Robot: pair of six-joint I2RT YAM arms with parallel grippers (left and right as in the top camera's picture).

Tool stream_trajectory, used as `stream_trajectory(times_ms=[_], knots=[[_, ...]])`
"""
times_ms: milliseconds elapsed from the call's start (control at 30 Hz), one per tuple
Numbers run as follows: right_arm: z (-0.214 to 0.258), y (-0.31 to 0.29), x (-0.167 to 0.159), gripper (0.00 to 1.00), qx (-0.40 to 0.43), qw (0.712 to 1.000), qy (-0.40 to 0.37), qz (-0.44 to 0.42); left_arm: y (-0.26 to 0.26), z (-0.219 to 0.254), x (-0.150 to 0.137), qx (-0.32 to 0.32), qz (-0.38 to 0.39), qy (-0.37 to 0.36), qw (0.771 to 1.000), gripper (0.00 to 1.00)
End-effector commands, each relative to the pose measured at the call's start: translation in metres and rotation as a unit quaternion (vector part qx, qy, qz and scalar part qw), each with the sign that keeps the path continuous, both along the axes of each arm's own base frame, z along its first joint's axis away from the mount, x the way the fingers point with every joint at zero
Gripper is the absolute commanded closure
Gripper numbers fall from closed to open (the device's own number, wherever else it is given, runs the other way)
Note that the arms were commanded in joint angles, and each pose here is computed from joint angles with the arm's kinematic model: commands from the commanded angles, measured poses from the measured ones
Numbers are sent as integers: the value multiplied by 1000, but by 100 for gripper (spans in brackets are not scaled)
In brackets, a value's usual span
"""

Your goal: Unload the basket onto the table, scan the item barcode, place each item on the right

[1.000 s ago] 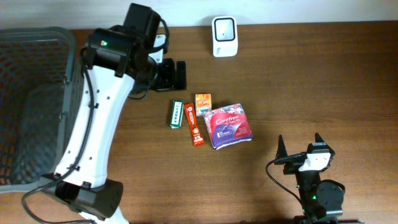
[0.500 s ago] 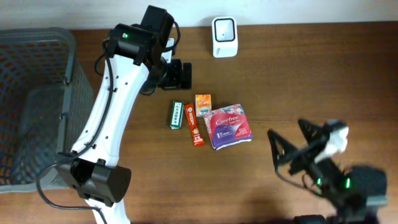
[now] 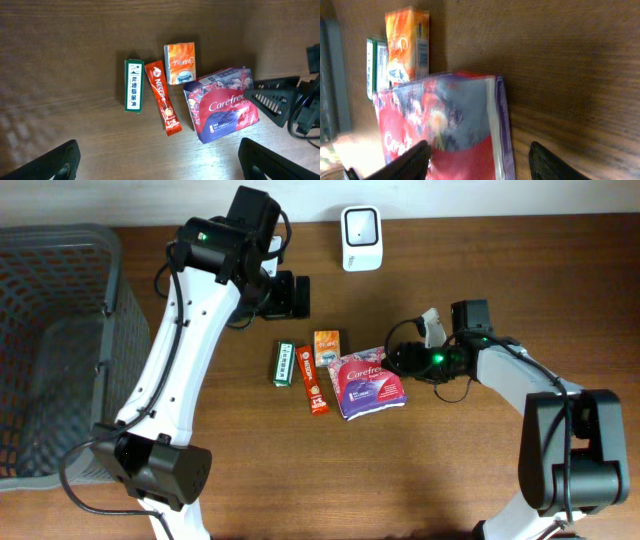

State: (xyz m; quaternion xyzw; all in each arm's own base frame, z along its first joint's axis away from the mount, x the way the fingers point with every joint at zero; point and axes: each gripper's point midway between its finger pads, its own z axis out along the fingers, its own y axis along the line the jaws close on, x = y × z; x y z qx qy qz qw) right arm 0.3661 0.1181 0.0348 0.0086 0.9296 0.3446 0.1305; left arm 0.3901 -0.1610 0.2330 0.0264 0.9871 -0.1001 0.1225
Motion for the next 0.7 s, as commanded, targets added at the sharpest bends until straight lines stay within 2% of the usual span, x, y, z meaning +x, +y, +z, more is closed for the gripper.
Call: stream_trajectory(times_ms=[0, 33, 167, 233, 267, 400, 500, 600, 667], knots=[[0, 4, -6, 50, 6, 1000, -5, 29, 0, 5, 3, 0, -5, -12, 1000, 1], [0, 4, -8, 56, 7, 1000, 1, 29, 0, 5, 3, 0, -5, -12, 1000, 1], [-1, 22, -17, 57, 7, 999, 7, 53, 0, 5, 3, 0, -5, -12, 1000, 1], [-2, 25, -18, 73, 7, 998, 10, 55, 1, 4, 3, 5, -3, -13, 1000, 1], [-2, 25, -19, 96, 7, 998, 10, 55, 7, 3, 6, 21, 2, -18, 1000, 1], [23, 11, -8, 96, -8, 999, 16, 29, 8, -5, 8, 29, 3, -10, 1000, 1], [74, -32, 5, 96, -162, 987, -10, -19, 7, -18, 11, 35, 3, 6, 999, 1], [133, -79, -13, 96, -313, 948, -8, -57, 6, -30, 13, 40, 2, 20, 999, 1], [131, -110, -33, 96, -403, 912, 36, -75, 6, -32, 14, 40, 2, 22, 999, 1]])
